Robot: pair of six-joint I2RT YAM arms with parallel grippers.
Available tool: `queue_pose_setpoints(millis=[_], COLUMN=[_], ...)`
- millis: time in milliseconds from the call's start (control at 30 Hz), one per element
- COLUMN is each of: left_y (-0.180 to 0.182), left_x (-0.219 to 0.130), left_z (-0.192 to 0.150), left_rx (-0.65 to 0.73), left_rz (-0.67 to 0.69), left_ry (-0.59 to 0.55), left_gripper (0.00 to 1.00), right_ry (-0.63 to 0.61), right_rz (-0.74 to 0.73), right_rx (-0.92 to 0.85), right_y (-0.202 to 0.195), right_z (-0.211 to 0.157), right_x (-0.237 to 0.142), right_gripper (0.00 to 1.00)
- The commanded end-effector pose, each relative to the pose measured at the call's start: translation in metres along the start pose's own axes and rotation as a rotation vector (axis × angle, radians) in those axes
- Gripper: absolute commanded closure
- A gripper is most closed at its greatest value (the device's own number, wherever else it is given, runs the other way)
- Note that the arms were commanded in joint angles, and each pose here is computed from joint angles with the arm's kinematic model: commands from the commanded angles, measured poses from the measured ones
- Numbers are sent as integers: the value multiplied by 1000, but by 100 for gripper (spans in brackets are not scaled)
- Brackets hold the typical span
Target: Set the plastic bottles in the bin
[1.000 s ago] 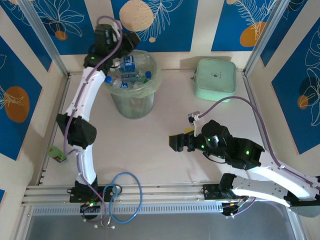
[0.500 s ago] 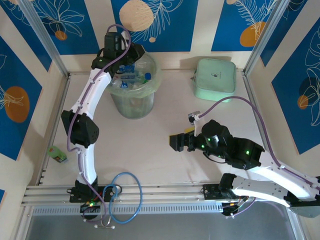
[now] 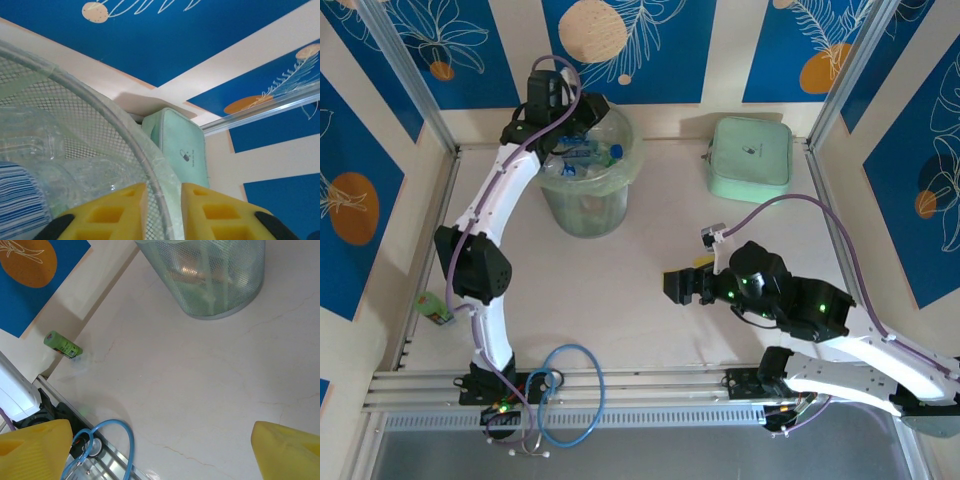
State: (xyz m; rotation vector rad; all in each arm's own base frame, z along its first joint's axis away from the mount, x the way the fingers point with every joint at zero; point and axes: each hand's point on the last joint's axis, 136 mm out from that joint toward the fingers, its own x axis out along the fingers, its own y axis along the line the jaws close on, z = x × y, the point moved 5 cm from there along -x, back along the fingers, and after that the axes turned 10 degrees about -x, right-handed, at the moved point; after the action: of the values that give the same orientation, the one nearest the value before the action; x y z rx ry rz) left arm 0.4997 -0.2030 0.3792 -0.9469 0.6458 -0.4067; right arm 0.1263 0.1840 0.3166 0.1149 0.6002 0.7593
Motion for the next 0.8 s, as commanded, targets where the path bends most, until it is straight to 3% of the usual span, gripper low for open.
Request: queue_pose_setpoints(millis=[0,200,333,433,533,633,700,767], left_y=[-45,-99,-119,-108,-59,19,79,130], left_x=[-38,-95,-148,-192,-234,-269,-286,-286], left_z=[19,23,14,-1,-18,-32,-44,-62], left_rx=[25,83,214,368,491,560,555,552], left_rz=[-93,-245,-279,-208,-6,312,564,753], left_ry=[-77,-129,-176,-242,-392,-569,-642,-608], left_gripper=[69,48,31,18,0,1,1,1], right_ry=[-38,-70,-106,-179,-287,-372,-327,-211], right_rz=[7,-96,-403,-594,-760,-734,-829,-934], right_rx=[7,35,78,95,182,-23,2,91], right_y=[0,-15,-52,-76,-104,-113,-136,-165], right_z=[8,10,17,24,3,3,-6,-18], right_x=[-11,-24,-44,-56,-56,-40,-34,-29], right_gripper=[7,6,0,1,1,1,1,1])
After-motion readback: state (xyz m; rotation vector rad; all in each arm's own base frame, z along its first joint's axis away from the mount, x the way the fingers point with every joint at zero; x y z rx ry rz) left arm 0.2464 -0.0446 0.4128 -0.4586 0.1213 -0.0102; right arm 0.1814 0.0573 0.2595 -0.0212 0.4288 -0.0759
